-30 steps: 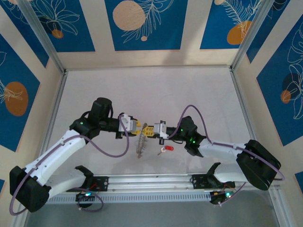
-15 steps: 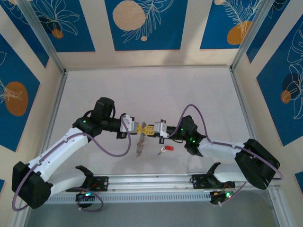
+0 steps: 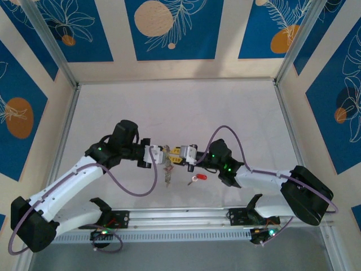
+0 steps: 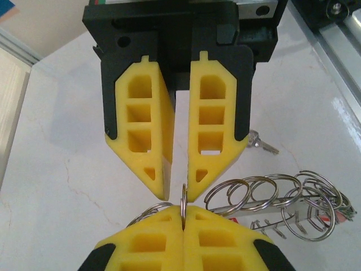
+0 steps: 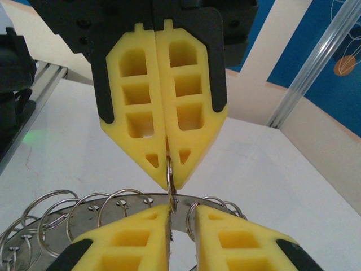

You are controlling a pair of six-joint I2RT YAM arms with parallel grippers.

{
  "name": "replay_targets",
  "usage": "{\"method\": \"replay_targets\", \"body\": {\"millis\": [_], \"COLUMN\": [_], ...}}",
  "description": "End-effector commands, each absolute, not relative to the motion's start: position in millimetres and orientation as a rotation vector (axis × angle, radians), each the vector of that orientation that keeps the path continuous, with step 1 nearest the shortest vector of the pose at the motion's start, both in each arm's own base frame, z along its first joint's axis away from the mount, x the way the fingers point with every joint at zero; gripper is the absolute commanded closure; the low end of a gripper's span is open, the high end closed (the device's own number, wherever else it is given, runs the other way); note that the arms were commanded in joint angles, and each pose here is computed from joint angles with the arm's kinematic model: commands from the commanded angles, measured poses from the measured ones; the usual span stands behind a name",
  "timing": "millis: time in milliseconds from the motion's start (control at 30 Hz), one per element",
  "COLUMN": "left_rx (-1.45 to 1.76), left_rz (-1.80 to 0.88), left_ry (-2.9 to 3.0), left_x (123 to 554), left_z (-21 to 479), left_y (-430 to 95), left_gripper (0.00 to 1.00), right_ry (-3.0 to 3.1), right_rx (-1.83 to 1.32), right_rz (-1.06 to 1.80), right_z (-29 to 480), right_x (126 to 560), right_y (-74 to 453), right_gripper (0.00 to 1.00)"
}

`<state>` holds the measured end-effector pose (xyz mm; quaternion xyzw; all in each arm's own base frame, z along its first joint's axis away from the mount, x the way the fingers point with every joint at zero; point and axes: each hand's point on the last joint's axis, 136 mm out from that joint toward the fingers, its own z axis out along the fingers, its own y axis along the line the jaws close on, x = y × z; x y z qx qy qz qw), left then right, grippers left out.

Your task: Put the keys on the keyring

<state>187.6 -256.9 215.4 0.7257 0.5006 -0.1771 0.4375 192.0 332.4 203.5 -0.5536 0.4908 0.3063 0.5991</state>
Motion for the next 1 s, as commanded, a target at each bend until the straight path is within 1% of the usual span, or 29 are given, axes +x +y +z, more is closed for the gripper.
{"method": "replay_targets", "body": {"millis": [0, 167, 400, 433, 467, 533, 600, 633, 700, 767, 833, 867, 900, 967], "left_rx": [1.824, 1.824, 1.798, 1.794, 1.790, 1.783, 1.773, 1.766, 1.760, 1.760, 1.758, 1.754, 1.749, 1.728], "left_rz": [-0.409, -0.448, -0.491, -0.494, -0.497, -0.500, -0.497, -0.491, -0.471, -0.460, -0.471, -0.478, -0.487, -0.507], "left_ry": [1.204, 1.214, 1.214, 1.210, 1.212, 1.214, 1.210, 1.210, 1.219, 1.232, 1.248, 1.260, 1.275, 1.308], "left_x": [185.1, 183.5, 184.2, 184.2, 184.4, 185.0, 184.5, 184.5, 183.3, 181.1, 177.8, 176.9, 175.9, 175.6], "left_z": [223.5, 223.0, 228.7, 230.3, 230.8, 232.2, 234.1, 235.2, 235.8, 235.3, 235.5, 235.2, 235.0, 235.3], "left_y": [-257.4, -260.3, -266.0, -266.9, -267.1, -267.7, -267.2, -266.3, -261.6, -256.1, -252.1, -250.9, -250.0, -249.5], "left_gripper": [1.00, 1.00, 1.00, 1.00, 0.99, 0.91, 0.74, 0.70, 0.64, 0.54, 0.48, 0.42, 0.35, 0.33], "right_ry": [1.108, 1.119, 1.126, 1.126, 1.126, 1.121, 1.104, 1.074, 0.971, 0.928, 0.922, 0.917, 0.914, 0.916], "right_rx": [-1.287, -1.278, -1.302, -1.307, -1.311, -1.315, -1.307, -1.300, -1.326, -1.336, -1.359, -1.367, -1.371, -1.370], "right_rz": [0.648, 0.630, 0.602, 0.600, 0.599, 0.596, 0.565, 0.546, 0.506, 0.465, 0.436, 0.413, 0.392, 0.365], "right_z": [214.6, 215.7, 213.2, 212.5, 212.0, 212.8, 213.5, 215.8, 216.6, 219.2, 218.2, 217.4, 217.1, 218.1], "right_x": [198.0, 201.3, 203.5, 203.1, 203.2, 202.4, 202.8, 201.4, 192.8, 190.2, 189.6, 190.3, 191.5, 194.6], "right_y": [338.5, 341.6, 344.1, 344.6, 344.7, 345.0, 343.2, 342.0, 338.2, 333.5, 327.7, 324.3, 320.7, 313.2], "right_gripper": [0.80, 0.83, 0.83, 0.85, 0.89, 1.00, 1.00, 1.00, 1.00, 1.00, 1.00, 1.00, 1.00, 1.00]}}
